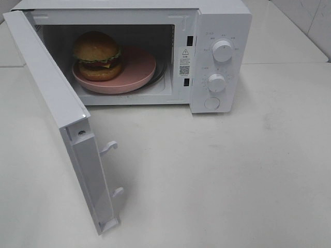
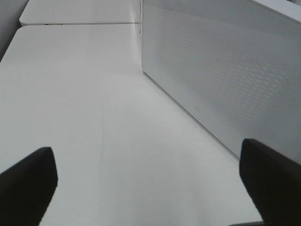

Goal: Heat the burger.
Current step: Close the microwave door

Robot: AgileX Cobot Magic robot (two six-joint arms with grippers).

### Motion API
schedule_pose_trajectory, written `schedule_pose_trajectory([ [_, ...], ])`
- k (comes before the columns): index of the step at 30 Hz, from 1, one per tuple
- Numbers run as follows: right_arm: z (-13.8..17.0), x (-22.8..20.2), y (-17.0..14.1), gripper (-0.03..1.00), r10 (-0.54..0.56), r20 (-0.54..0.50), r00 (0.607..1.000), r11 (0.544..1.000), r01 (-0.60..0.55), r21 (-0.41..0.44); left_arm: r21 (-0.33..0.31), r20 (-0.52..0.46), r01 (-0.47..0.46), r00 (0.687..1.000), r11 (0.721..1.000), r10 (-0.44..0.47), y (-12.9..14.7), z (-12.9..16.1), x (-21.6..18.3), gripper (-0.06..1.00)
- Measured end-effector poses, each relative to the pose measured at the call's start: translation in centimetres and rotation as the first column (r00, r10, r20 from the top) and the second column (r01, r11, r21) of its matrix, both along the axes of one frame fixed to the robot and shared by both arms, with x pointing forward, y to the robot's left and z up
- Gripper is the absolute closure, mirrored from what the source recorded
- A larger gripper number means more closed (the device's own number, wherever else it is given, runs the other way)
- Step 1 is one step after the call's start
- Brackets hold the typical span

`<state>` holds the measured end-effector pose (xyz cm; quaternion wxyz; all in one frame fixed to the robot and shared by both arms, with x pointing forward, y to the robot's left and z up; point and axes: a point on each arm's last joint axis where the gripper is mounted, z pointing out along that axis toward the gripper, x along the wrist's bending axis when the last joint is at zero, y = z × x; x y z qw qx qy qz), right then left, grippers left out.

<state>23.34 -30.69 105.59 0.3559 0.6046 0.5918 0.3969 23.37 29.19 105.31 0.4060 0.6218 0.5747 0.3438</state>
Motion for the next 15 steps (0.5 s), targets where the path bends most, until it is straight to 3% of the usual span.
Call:
schedule_pose_trajectory([
  [15,0.0,0.0,0.0,0.2,0.0,0.0,1.0,1.0,0.0,0.0,0.0,0.0,0.0,1.0,1.0,0.0,0.0,0.0,0.0,-0.05],
])
